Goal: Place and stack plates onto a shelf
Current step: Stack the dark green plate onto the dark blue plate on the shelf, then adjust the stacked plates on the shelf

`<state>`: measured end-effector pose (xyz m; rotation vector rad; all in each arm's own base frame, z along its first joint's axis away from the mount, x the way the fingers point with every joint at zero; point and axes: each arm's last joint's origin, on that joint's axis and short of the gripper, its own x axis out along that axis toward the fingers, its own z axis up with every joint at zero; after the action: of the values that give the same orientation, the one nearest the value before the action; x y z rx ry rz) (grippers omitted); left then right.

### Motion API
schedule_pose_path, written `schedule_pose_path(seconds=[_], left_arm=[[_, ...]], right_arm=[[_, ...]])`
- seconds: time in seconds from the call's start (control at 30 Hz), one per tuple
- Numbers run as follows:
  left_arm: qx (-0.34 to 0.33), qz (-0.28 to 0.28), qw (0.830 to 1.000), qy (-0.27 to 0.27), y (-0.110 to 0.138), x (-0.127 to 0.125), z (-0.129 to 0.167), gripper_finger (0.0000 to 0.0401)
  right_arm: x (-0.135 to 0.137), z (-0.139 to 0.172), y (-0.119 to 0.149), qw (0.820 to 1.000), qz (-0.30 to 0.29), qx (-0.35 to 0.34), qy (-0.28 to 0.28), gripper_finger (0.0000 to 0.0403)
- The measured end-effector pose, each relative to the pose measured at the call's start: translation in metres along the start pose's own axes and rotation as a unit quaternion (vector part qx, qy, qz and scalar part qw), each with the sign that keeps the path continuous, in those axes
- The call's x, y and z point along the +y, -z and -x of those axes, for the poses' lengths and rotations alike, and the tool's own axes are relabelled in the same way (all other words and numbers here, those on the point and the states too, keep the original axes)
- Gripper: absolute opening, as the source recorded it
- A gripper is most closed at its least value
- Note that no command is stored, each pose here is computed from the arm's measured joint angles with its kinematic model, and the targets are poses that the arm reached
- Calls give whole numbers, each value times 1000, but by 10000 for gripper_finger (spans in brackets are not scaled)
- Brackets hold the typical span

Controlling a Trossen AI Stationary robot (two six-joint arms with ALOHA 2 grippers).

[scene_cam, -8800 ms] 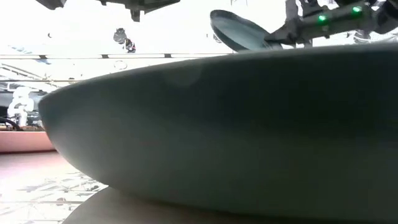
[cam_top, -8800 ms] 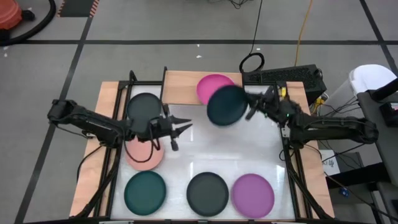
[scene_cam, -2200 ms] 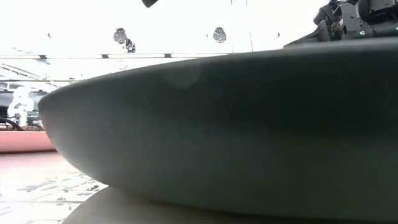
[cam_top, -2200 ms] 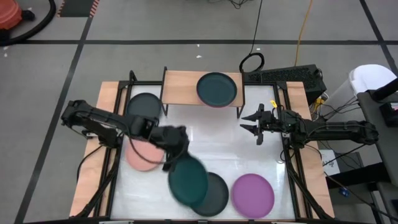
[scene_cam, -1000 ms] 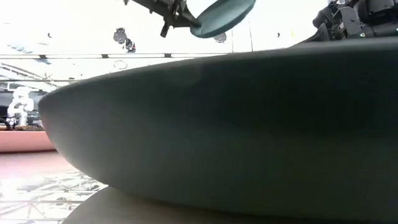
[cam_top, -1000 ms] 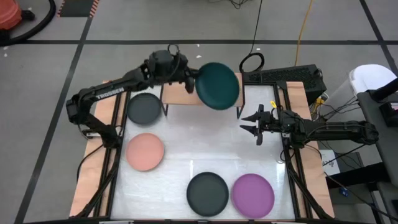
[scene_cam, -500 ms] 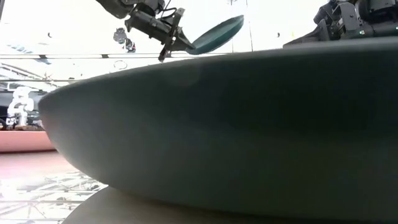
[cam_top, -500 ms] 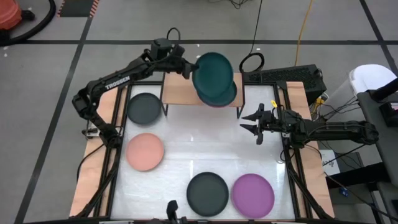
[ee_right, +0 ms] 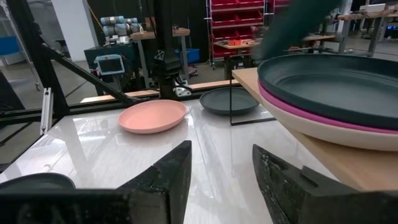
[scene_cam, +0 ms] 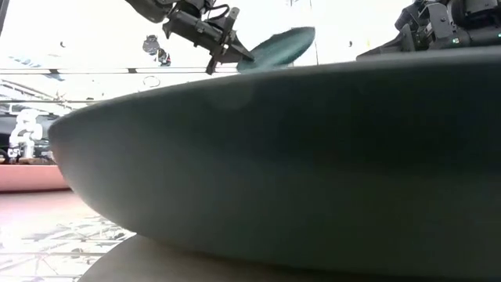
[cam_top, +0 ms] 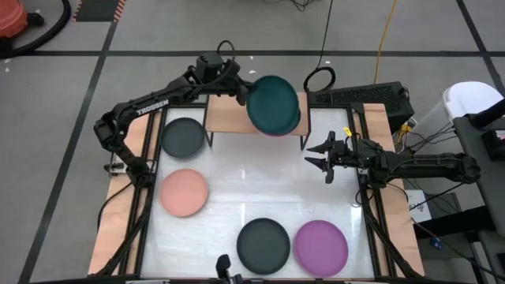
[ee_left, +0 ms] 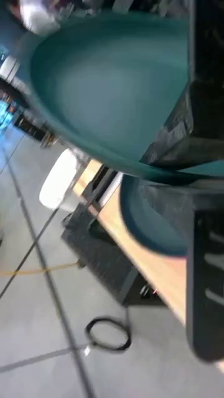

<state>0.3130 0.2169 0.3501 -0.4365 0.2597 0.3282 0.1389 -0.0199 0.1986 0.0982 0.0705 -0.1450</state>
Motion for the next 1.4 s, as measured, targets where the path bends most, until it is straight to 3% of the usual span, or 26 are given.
schedule_pose_path(seconds=[0.3,0.63,0.73,0.83,0.97,1.07,1.4], left_arm=[[-7,-15,1000,2,2,-9,-5,150],[-77,-68,994,30,-23,-28,30,161],[-47,-80,996,-2,-19,-29,40,161],[6,-91,993,-71,-10,-25,48,161],[101,-105,970,-197,9,-15,56,161],[162,-104,949,-250,21,-9,57,161],[229,-87,943,-224,66,1,3,161]], right_arm=[[0,0,0,1000,0,0,0,151],[0,0,0,1000,0,3,0,151],[0,0,1,1000,1,4,0,151],[0,0,1,1000,2,4,0,151],[0,0,1,1000,2,4,0,151],[0,0,1,1000,2,4,0,151],[0,0,0,1000,5,0,1,151]])
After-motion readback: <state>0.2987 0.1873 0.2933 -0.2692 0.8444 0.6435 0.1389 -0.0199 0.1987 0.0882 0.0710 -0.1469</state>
